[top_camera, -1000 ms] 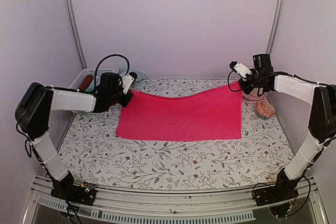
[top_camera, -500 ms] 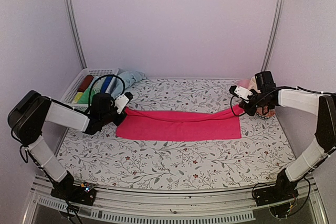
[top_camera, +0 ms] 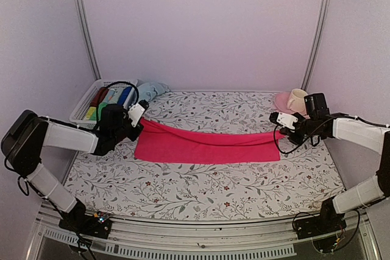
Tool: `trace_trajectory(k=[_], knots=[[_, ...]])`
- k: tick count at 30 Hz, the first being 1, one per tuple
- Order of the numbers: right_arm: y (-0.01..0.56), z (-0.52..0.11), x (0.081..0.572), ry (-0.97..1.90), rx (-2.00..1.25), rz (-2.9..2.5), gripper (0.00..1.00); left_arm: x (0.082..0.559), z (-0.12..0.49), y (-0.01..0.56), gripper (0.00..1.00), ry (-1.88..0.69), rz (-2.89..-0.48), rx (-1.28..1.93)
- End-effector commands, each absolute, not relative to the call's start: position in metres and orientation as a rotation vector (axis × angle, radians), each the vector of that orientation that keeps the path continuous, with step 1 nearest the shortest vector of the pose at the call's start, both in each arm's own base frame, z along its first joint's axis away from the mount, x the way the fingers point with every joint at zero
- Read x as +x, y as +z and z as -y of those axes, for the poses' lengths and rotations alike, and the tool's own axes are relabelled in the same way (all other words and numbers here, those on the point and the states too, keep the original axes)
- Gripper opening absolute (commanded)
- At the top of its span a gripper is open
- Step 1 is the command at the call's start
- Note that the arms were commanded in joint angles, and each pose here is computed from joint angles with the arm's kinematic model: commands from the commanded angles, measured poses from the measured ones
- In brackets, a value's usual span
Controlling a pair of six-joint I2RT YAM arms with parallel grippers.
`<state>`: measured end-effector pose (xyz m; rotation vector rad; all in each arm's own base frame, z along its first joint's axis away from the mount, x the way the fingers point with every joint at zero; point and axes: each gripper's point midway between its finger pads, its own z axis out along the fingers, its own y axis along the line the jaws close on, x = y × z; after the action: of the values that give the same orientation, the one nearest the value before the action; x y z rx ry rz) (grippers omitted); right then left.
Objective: Roll the towels
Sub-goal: Flatten out the towel at the center of the board.
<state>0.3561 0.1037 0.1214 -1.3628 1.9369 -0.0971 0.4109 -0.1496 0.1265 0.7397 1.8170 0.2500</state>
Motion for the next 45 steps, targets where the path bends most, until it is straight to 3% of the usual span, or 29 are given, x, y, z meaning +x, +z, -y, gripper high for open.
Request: trace_trajectory(k=[1, 10, 14, 21, 35, 40, 45], knots=[[0.122, -0.109, 0.341, -0.122, -1.482, -1.780, 0.02, 0.402, 0.140, 0.129, 0.00, 0.251, -1.853, 0.698], [0.122, -0.117, 0.340, -0.135, -1.542, -1.657, 0.03, 0.389, 0.151, 0.129, 0.00, 0.216, -1.847, 0.731], [0.149, -0.121, 0.346, -0.120, -1.471, -1.649, 0.02, 0.389, 0.157, 0.144, 0.00, 0.240, -1.811, 0.732], [0.223, -0.130, 0.325, -0.080, -1.371, -1.519, 0.02, 0.373, 0.163, 0.221, 0.00, 0.288, -1.686, 0.636], [0.331, -0.142, 0.230, 0.098, -1.252, -1.327, 0.02, 0.270, 0.140, 0.333, 0.00, 0.076, -1.514, 0.404], [0.315, -0.128, 0.277, 0.030, -1.138, -1.477, 0.02, 0.296, 0.159, 0.299, 0.00, 0.106, -1.651, 0.452], [0.235, -0.107, 0.355, -0.083, -1.096, -1.733, 0.02, 0.362, 0.168, 0.224, 0.00, 0.125, -1.888, 0.465]])
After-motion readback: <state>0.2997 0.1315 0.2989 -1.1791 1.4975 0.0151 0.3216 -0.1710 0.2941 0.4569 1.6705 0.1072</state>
